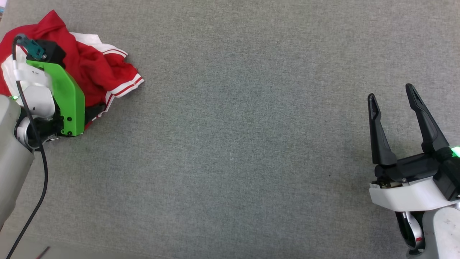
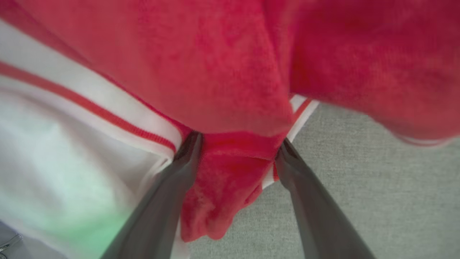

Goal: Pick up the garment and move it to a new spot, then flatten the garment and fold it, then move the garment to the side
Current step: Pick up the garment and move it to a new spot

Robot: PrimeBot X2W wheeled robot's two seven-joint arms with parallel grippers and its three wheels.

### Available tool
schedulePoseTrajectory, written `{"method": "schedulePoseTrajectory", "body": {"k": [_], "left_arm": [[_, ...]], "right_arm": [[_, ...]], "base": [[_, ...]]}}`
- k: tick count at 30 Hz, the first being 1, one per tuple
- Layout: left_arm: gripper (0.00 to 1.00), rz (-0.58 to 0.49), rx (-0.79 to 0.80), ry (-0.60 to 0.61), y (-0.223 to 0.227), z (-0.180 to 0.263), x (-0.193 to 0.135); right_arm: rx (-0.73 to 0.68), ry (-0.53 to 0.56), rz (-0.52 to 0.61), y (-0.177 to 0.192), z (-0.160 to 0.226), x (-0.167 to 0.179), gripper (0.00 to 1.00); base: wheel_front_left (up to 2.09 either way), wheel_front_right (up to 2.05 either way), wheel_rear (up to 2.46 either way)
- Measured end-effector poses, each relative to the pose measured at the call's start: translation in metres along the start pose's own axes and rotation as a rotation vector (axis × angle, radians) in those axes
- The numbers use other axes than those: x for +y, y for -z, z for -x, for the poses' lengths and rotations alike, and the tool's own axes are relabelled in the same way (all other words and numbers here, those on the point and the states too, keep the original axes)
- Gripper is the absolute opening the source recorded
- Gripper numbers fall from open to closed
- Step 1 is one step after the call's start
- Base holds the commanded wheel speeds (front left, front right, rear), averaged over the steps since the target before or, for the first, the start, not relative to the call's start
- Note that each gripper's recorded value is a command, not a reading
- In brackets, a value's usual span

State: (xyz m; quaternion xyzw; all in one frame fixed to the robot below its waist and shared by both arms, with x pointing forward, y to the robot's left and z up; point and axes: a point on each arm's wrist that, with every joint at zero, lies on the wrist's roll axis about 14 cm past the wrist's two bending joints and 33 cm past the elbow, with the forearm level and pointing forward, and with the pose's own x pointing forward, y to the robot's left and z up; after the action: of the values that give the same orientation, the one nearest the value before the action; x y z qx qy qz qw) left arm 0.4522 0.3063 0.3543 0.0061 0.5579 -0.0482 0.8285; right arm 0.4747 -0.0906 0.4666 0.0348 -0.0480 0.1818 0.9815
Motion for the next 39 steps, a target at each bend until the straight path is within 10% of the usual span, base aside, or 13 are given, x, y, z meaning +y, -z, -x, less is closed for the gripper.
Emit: {"method": "schedulePoseTrajectory", "body": {"k": [5, 6, 7, 27, 39], "left_arm": [[1.00, 0.025, 0.019, 0.005, 0.002, -0.008, 0.000], [0.32, 0.022, 0.018, 0.002, 0.002, -0.008, 0.000], [0.00, 0.016, 0.016, -0.001, 0.002, -0.008, 0.000], [0.00, -0.335, -0.495, 0.047, -0.082, 0.111, -0.054], [0.00, -0.661, -0.737, 0.250, -0.141, 0.170, -0.188]], "right_arm": [[0.007, 0.006, 0.001, 0.002, 0.002, -0.002, 1.00], [0.006, 0.007, 0.001, 0.001, 0.002, -0.002, 1.00], [0.002, 0.009, 0.000, -0.001, 0.002, -0.002, 1.00], [-0.119, 0.045, -0.045, -0.064, 0.023, 0.010, 1.00], [-0.164, 0.181, -0.016, -0.093, 0.061, -0.024, 1.00]], "base": [[0.00, 0.00, 0.00], [0.00, 0.00, 0.00], [0.00, 0.00, 0.00], [0.00, 0.00, 0.00], [0.00, 0.00, 0.00]]}}
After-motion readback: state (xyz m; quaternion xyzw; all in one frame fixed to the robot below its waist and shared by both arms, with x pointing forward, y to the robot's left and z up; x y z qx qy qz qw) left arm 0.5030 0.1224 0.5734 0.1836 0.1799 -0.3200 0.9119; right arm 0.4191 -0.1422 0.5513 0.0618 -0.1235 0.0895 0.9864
